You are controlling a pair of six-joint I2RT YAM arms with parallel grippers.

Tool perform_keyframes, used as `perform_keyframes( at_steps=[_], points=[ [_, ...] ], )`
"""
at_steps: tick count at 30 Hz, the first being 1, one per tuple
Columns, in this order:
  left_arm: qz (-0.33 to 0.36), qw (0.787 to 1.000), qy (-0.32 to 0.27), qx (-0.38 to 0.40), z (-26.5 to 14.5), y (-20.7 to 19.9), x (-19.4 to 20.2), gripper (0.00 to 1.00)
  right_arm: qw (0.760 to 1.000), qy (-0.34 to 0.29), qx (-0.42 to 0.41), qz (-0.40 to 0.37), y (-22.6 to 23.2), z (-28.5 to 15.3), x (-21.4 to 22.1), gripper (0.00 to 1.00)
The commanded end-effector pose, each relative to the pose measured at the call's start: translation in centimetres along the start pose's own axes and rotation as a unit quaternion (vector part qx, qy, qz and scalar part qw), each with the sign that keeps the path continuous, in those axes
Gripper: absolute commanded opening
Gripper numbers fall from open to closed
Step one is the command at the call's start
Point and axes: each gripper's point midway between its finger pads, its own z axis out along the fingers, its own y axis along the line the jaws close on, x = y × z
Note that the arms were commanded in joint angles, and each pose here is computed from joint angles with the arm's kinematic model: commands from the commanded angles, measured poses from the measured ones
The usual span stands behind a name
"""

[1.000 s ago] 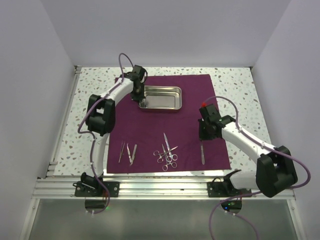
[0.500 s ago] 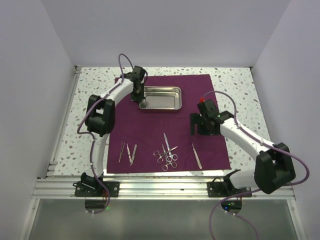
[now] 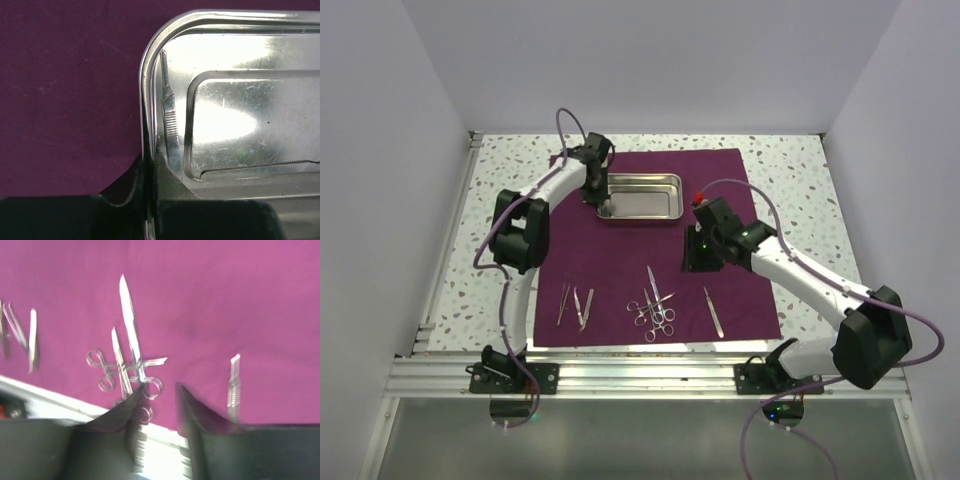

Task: Open and lay out the surgical kit
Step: Place the medical item in the surgical kit, then adjust the medical item in the surgical kit.

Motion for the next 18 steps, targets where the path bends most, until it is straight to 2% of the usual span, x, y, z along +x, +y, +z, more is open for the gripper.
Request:
perform_keyframes(
  at_steps=[1, 2, 4, 18],
  points=[
    [-0.008, 1.0, -0.009, -0.015, -2.1, 0.7, -0.1, 0.0, 0.999, 0.031, -0.025, 0.028, 1.7, 0.4, 2.6, 0.27],
    [-0.008, 1.0, -0.008, -0.015, -2.0, 0.8, 0.0, 0.0, 0.999, 0.034, -0.024, 0.032, 1.7, 0.4, 3.0, 0.1],
    [-0.008, 1.0, -0.006, -0.017, -2.0, 0.9, 0.3, 0.0, 0.999, 0.039, -0.016, 0.028, 1.6, 0.7, 3.6, 0.0],
    [-0.003, 1.0, -0.003, -0.026, -2.2, 1.6, 1.2, 0.0, 0.995, 0.096, 0.024, 0.005, 0.9, 4.0, 7.7, 0.0]
  ],
)
